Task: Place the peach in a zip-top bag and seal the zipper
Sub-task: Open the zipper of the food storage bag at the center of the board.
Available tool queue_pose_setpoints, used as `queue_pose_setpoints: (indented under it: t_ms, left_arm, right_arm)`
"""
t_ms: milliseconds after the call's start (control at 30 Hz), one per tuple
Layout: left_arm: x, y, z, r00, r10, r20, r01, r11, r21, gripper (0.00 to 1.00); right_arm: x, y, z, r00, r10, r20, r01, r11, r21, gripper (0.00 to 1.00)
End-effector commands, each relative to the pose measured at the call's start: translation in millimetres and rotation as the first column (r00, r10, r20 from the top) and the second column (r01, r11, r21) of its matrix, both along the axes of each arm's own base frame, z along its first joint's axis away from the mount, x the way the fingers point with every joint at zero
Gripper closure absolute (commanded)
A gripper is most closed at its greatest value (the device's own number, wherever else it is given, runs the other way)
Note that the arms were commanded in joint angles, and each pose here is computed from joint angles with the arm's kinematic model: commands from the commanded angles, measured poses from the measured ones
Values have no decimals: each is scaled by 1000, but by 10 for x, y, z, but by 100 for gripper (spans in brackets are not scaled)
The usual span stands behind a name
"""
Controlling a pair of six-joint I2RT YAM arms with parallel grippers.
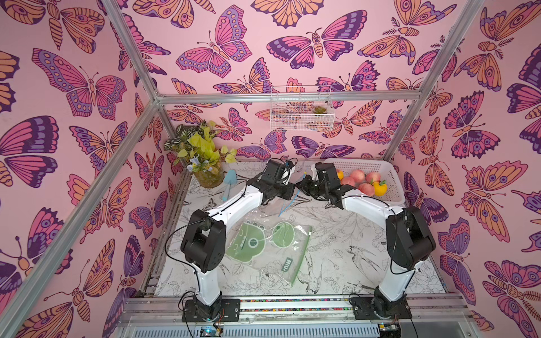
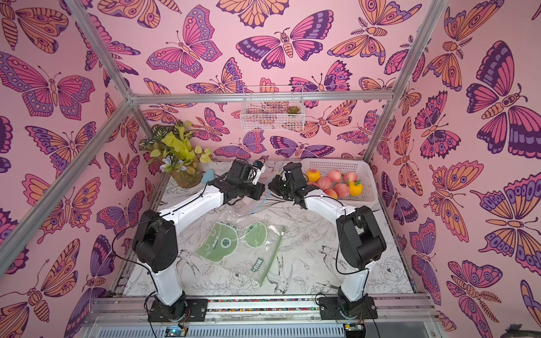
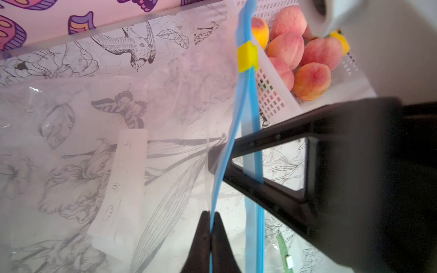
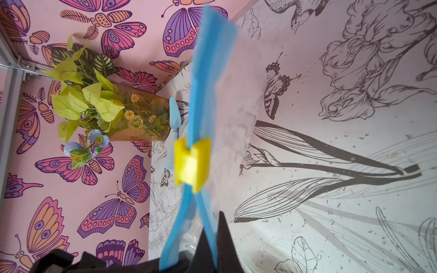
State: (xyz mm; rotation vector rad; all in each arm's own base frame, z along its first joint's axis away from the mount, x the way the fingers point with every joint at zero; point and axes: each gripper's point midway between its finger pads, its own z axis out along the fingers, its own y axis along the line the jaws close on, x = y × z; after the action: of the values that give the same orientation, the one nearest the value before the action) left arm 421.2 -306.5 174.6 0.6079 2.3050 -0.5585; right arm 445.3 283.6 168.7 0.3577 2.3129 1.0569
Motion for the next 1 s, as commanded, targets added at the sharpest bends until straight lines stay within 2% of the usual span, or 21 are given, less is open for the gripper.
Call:
queue_pose_setpoints:
  t_ms: [0,100,233,400,500,633,733,867,967]
  left_arm:
    - [-10,73,-40,1000,20,11,-21,999,34,100]
    - [22,154,152,996,75,50,-76,997,25,100]
    - [82,325,402,978,170,121,-175,984,29,100]
    - [49,424,562,957,222,185,-235,971,53,100]
    - [-27,353,617,962,213,173,-220,975,24,100]
    - [-101,242,695,968,213,131,-208,977,-46,100]
    - [-136,134,687,976,197,89,-190,978,-85,100]
    - [-159,51,644,976,205,75,-198,976,-87,100]
    - [-164,0,649,975,214,66,-207,973,-97,100]
  right_arm:
    - [-68,-77,15,1000,3,11,-2,997,-77,100]
    - [-110,-180,-67,1000,5,-4,-6,985,-172,100]
    - [-167,-393,-101,1000,-18,0,17,948,-319,93]
    - [-218,-502,-4,1000,-12,22,21,908,-419,90]
    - [-240,-363,66,999,42,27,-29,930,-366,85]
    - [-283,-85,205,991,128,46,-114,967,-227,75]
    - [-295,46,277,986,159,58,-147,974,-170,67]
    - [-301,137,330,983,172,70,-162,978,-134,59]
    - [-293,80,244,990,131,48,-119,974,-195,53]
